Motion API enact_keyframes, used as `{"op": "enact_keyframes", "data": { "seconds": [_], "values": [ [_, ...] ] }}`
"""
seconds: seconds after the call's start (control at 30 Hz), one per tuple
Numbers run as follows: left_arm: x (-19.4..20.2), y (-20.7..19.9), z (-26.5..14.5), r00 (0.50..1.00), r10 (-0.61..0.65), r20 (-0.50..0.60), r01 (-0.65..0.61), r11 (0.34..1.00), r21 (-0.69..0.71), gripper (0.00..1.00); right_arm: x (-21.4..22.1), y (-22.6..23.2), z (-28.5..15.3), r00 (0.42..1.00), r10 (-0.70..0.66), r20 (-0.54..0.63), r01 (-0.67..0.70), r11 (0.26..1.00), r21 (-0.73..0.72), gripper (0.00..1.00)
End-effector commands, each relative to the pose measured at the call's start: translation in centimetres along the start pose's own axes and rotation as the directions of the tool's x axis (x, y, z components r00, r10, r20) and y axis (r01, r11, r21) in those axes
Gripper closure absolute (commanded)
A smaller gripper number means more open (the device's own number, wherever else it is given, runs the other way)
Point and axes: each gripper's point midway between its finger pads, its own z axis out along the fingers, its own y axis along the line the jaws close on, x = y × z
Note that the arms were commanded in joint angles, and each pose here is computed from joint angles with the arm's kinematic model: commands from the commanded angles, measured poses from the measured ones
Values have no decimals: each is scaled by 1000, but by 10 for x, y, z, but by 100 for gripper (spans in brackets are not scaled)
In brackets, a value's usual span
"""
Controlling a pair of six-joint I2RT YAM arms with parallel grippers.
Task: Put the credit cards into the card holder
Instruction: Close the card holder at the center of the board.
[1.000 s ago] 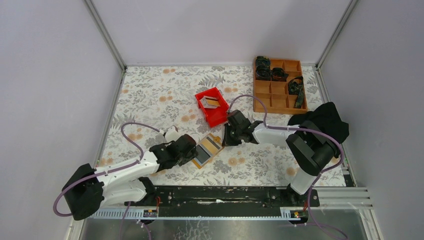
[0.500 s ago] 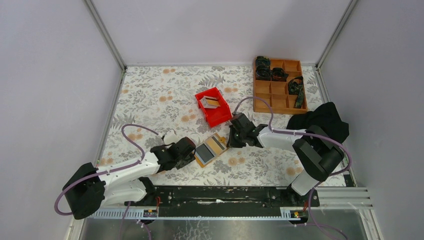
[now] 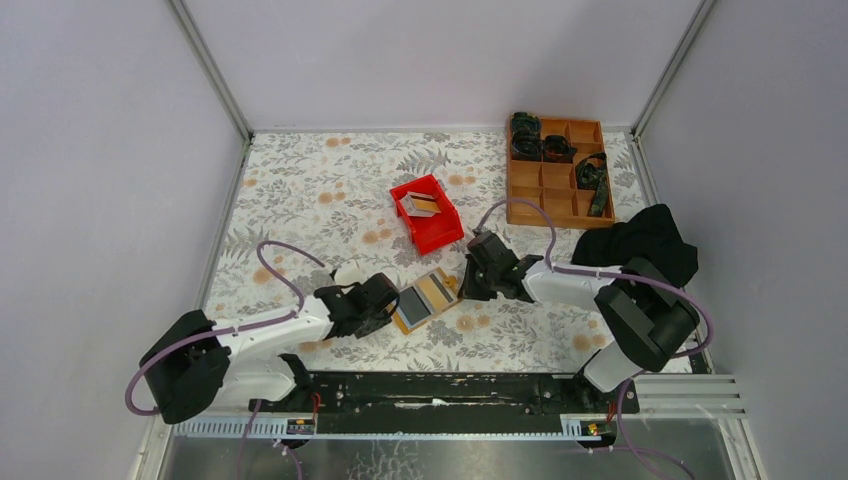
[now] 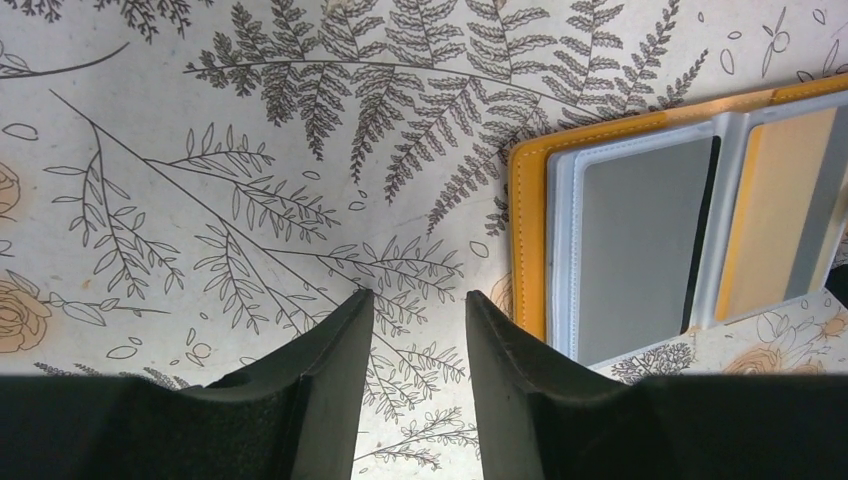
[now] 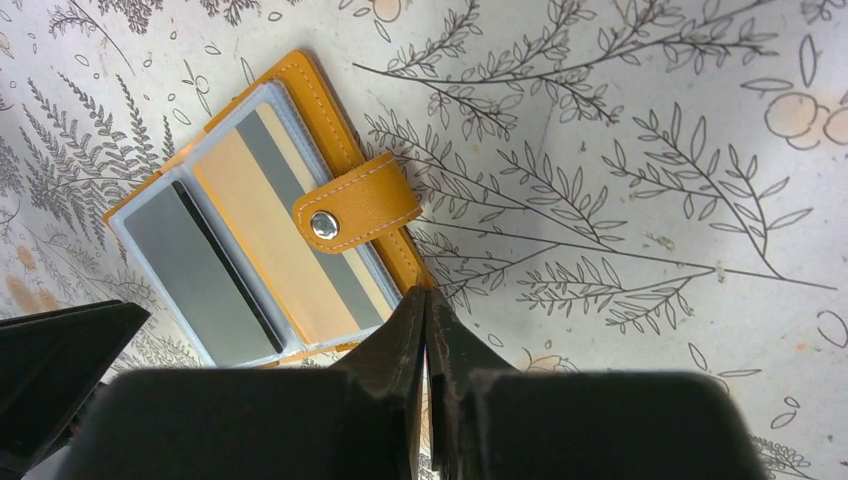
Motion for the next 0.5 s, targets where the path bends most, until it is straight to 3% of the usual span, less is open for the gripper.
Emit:
{"op": "enact_keyframes", "data": {
  "seconds": [0.0,0.47],
  "values": [
    [0,-7,0,1000,27,6,-27,1000,13,54,18,-33,-6,999,19,-33,-16,993,115,93],
    [8,-27,19,997,69,-15,-68,997,43,51,30,-31,-15,998,9,-61,-1,993,118,93]
  ]
}}
